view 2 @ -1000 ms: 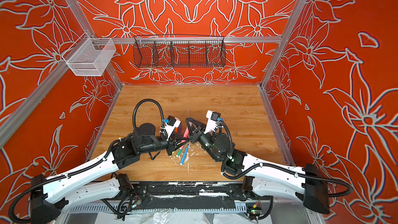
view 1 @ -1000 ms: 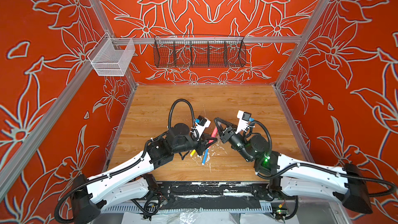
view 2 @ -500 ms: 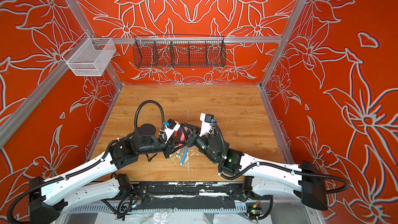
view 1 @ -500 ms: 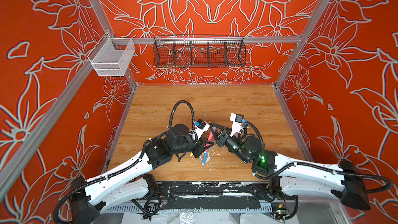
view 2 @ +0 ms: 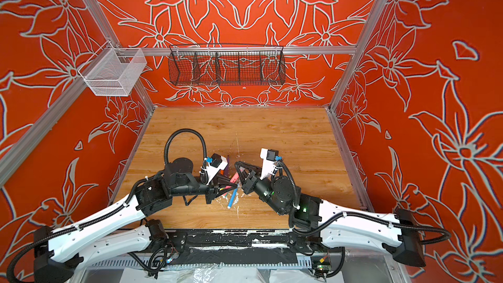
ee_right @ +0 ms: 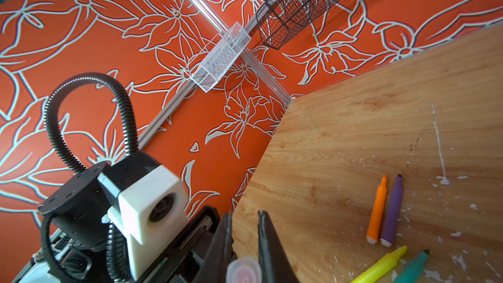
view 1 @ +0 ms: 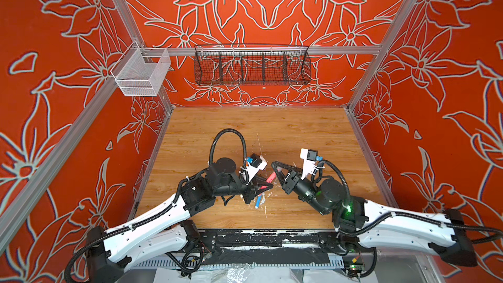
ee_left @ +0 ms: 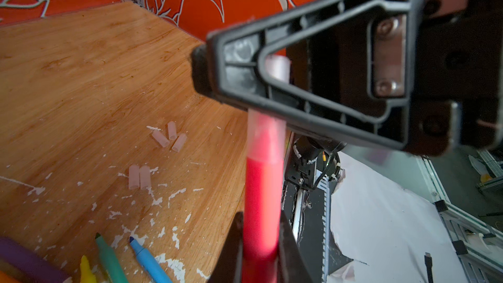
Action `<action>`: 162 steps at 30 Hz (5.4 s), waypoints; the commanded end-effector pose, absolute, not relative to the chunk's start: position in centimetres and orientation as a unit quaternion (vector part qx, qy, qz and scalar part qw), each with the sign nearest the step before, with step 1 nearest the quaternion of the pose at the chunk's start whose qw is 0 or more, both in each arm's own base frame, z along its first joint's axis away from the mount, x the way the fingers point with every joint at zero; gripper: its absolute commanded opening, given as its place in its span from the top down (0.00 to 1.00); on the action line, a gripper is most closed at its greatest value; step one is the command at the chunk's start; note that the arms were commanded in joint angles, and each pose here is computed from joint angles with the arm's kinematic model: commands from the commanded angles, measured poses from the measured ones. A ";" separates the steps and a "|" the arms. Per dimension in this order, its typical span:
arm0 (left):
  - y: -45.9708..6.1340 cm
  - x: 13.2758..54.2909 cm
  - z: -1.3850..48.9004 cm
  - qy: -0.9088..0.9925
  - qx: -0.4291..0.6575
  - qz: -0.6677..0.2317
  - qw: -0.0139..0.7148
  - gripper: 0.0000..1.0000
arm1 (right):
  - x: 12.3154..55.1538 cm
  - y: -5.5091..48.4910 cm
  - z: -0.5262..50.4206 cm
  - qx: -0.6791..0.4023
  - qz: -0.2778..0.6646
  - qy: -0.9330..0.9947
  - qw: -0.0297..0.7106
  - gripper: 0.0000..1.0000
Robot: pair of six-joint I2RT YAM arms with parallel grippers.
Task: Insert pens into pen caps
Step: Put on the pen cap to the pen, then place a pen at the middle-left of the table, then pick up a pen from the center of the table.
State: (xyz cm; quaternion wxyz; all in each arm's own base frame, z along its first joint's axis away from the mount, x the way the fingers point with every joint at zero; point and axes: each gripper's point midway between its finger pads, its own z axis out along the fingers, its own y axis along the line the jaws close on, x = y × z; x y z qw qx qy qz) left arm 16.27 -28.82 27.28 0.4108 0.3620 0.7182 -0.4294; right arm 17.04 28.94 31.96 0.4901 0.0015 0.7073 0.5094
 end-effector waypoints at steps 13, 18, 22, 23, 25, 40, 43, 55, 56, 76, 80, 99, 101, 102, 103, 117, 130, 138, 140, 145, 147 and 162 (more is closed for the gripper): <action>-21.6 21.8 17.4 0.823 0.152 -0.307 0.452 1.00 | 16.0 23.0 31.3 -0.077 0.351 0.761 0.541 0.02; -17.0 24.6 14.3 0.872 0.031 -0.255 0.417 1.00 | 16.5 19.9 31.3 -0.052 0.325 0.755 0.567 0.02; -13.2 26.8 13.0 0.895 -0.064 -0.217 0.384 1.00 | 17.1 18.8 29.2 -0.043 0.287 0.770 0.568 0.03; -12.7 27.2 12.8 0.898 -0.078 -0.209 0.379 1.00 | 17.3 18.7 28.6 -0.041 0.276 0.776 0.566 0.02; -12.0 27.8 12.0 0.906 -0.091 -0.193 0.365 1.00 | 17.6 18.6 27.6 -0.041 0.259 0.787 0.558 0.02; -7.4 28.9 4.8 0.964 -0.201 0.000 0.176 1.00 | 19.9 19.0 21.4 -0.022 0.230 0.851 0.472 0.03; -7.3 28.9 4.2 0.965 -0.198 0.005 0.172 1.00 | 19.9 19.5 21.0 -0.027 0.232 0.854 0.465 0.02; -6.3 28.5 2.9 0.966 -0.203 0.032 0.155 0.74 | 19.8 20.4 20.7 -0.031 0.253 0.852 0.458 0.03; -6.4 28.4 2.7 0.967 -0.202 0.030 0.153 0.73 | 19.8 20.4 20.7 -0.031 0.254 0.851 0.458 0.02; -4.8 29.2 10.1 0.954 -0.220 0.069 0.190 0.39 | 19.6 19.7 22.0 -0.025 0.269 0.837 0.475 0.02; -6.9 28.9 10.4 0.968 -0.186 0.013 0.169 0.38 | 19.7 20.3 21.8 -0.033 0.268 0.840 0.471 0.02; -17.4 31.8 6.1 0.991 -0.051 0.002 0.124 0.31 | 20.0 20.7 20.1 -0.044 0.245 0.854 0.457 0.03; -17.8 32.3 5.3 0.993 -0.046 0.008 0.112 0.34 | 19.9 20.5 19.9 -0.045 0.245 0.854 0.457 0.03; -17.9 32.5 5.1 0.993 -0.046 0.011 0.109 0.36 | 19.8 20.3 19.8 -0.045 0.244 0.854 0.457 0.02; -18.0 32.6 4.9 0.993 -0.046 0.013 0.105 0.38 | 19.8 20.1 19.7 -0.043 0.244 0.854 0.458 0.03; -17.9 31.7 2.6 0.996 -0.047 0.016 0.079 0.52 | 19.2 18.7 19.6 -0.035 0.253 0.848 0.465 0.02; -18.0 30.7 0.3 0.997 -0.042 0.031 0.055 0.59 | 18.9 18.5 19.4 -0.033 0.262 0.846 0.464 0.03; -18.0 29.9 1.0 0.996 -0.030 0.061 0.058 0.67 | 18.7 18.8 19.6 -0.047 0.269 0.843 0.463 0.03; -18.1 29.8 1.0 0.996 -0.026 0.058 0.059 0.71 | 18.5 19.2 19.6 -0.054 0.273 0.844 0.458 0.03; -18.3 29.7 0.7 0.997 -0.017 0.057 0.052 0.75 | 18.6 19.8 19.0 -0.062 0.269 0.849 0.450 0.02; -18.3 29.7 0.7 0.997 -0.014 0.056 0.050 0.76 | 18.7 20.3 19.1 -0.066 0.274 0.849 0.447 0.02; -17.7 29.7 1.0 0.998 -0.027 0.003 0.059 1.00 | 19.0 22.3 19.4 -0.071 0.296 0.846 0.439 0.04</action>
